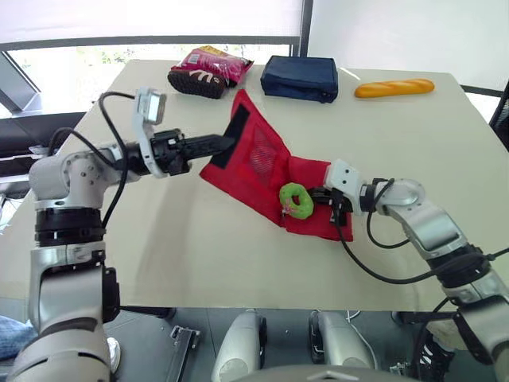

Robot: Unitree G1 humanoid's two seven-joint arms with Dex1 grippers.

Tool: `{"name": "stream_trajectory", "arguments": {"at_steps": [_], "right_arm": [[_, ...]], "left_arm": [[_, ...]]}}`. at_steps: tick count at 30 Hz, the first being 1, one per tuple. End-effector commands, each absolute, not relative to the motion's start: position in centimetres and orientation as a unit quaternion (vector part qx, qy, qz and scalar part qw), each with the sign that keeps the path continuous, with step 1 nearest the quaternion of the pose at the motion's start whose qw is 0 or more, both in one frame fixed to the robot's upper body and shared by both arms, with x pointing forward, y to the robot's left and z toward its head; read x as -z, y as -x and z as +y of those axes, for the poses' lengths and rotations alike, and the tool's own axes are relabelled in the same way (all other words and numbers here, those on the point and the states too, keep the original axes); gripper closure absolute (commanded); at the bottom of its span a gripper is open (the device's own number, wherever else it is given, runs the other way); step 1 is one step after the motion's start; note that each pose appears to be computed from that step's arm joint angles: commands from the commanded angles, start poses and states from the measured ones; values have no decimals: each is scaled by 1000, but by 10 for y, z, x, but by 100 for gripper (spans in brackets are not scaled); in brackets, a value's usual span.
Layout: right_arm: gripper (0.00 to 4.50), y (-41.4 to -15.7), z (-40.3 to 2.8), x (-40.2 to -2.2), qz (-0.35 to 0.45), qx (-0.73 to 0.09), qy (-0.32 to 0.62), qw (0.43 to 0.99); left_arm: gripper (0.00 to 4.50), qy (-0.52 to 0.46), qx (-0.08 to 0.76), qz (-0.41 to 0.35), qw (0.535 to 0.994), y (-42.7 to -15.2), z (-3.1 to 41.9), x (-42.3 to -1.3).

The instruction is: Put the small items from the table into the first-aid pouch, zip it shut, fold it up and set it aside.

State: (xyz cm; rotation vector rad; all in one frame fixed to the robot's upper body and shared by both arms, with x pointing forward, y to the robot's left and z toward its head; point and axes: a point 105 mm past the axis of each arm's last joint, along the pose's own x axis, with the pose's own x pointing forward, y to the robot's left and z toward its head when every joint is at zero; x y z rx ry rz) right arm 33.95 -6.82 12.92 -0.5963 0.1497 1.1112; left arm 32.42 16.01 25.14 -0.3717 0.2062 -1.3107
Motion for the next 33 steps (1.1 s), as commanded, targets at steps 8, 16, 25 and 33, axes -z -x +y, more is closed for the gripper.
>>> {"name": "stream_trajectory", "arguments": {"at_steps": [8,16,25,33], "right_arm": [[439,-349,-70,-109,107,-486,279,821],[439,-352,-74,-131,76,-467,241,847],[439,-312,-97,-202,7,-472,154,868],[439,-271,-143,-225,-52,-434,176,882]], "left_arm": [[450,173,659,111,724,-317,99,-245],[450,185,655,128,722,-327,81,-223],[450,212,658,122,712,-332,69,-213],[450,212,659,152,706,-335,42,-196]]}}
